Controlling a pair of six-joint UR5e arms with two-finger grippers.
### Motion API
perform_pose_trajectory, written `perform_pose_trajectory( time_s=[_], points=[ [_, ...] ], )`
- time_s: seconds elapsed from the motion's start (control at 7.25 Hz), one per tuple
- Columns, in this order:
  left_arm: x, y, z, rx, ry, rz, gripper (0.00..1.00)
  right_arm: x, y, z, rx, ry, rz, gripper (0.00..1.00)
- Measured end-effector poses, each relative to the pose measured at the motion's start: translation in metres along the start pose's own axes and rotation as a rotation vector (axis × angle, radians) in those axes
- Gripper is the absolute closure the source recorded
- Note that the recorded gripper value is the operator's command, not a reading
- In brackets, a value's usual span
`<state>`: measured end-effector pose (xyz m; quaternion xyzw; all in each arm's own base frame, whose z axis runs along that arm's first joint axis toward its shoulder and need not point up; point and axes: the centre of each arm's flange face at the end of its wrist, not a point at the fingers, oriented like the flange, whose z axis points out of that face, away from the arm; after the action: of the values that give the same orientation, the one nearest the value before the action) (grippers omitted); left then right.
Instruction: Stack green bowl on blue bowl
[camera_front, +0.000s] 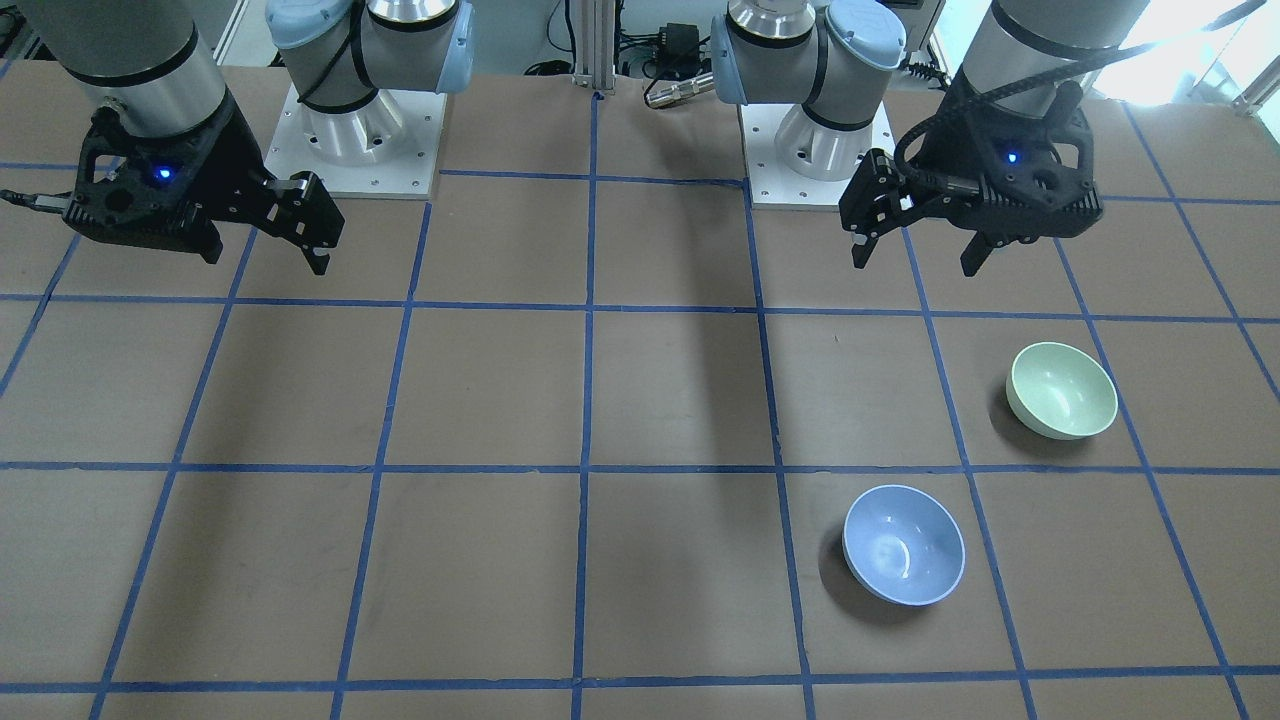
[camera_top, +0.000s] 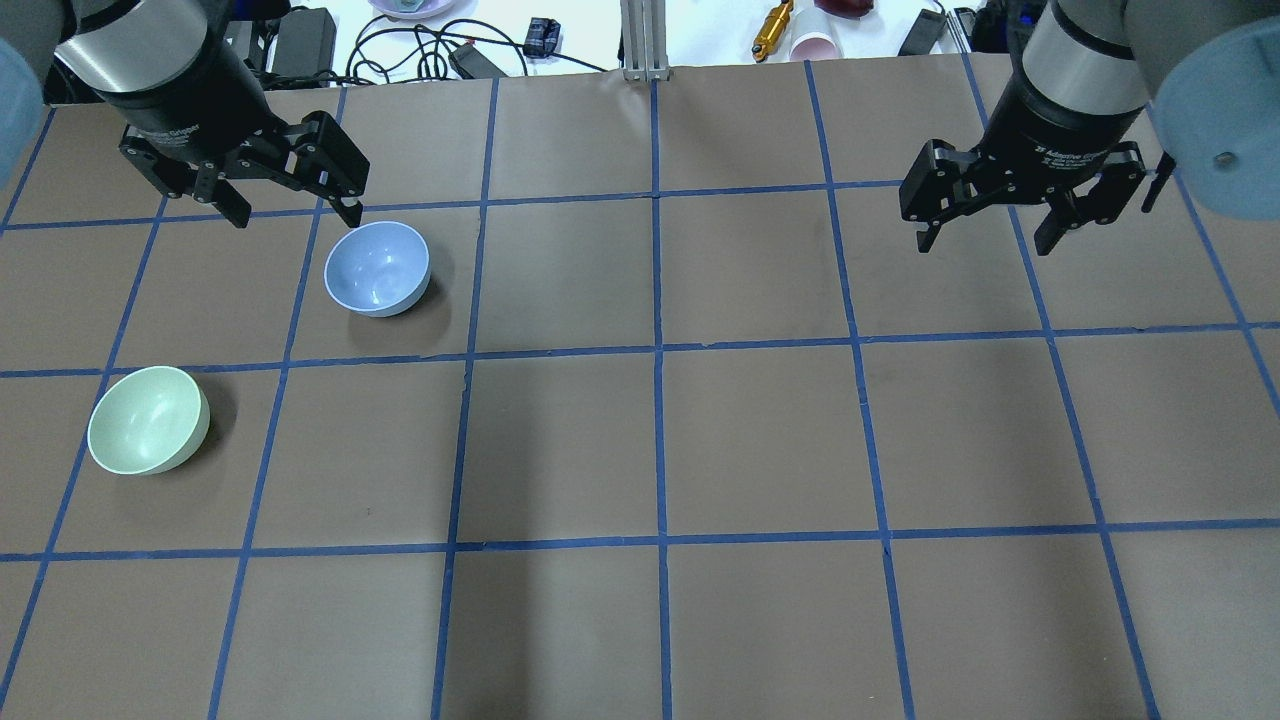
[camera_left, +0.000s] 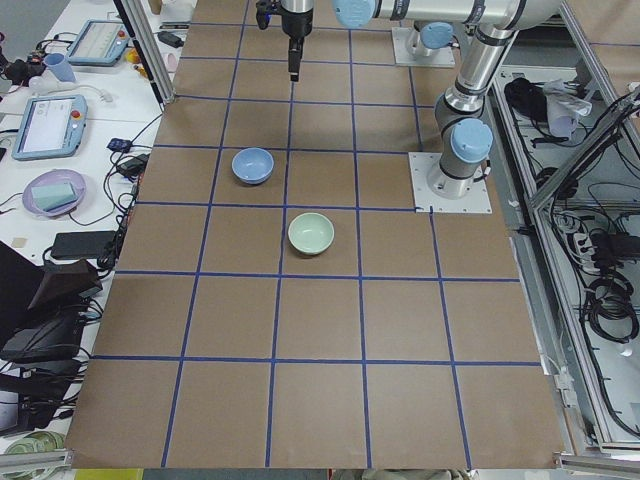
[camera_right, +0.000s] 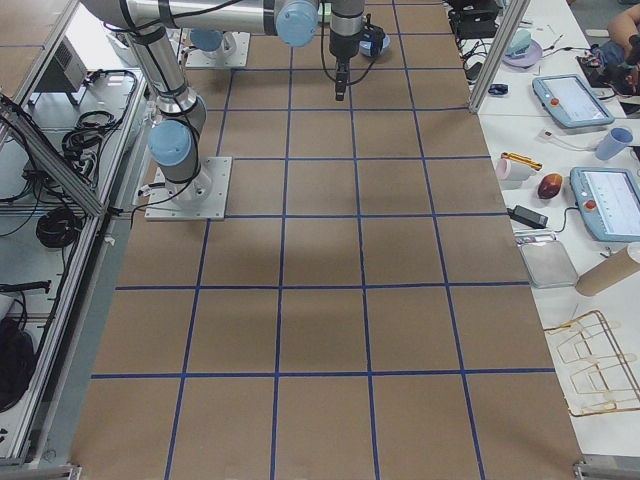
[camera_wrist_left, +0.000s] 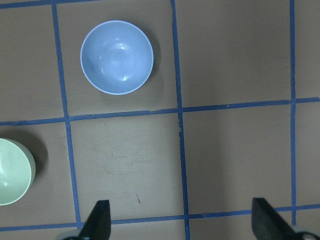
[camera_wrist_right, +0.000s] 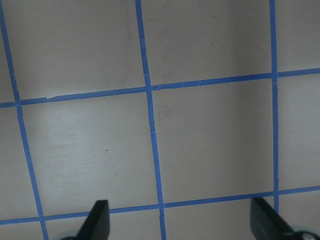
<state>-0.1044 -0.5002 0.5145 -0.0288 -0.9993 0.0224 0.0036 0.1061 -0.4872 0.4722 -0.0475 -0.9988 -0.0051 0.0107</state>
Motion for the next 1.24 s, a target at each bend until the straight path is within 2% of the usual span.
perform_pose_trajectory(
  time_s=[1.24],
  points=[
    [0.001, 0.0072, -0.0027, -0.021, 0.001, -0.015, 0.0, 0.0, 0.0, 0.0, 0.0, 0.0, 0.0, 0.0]
  ],
)
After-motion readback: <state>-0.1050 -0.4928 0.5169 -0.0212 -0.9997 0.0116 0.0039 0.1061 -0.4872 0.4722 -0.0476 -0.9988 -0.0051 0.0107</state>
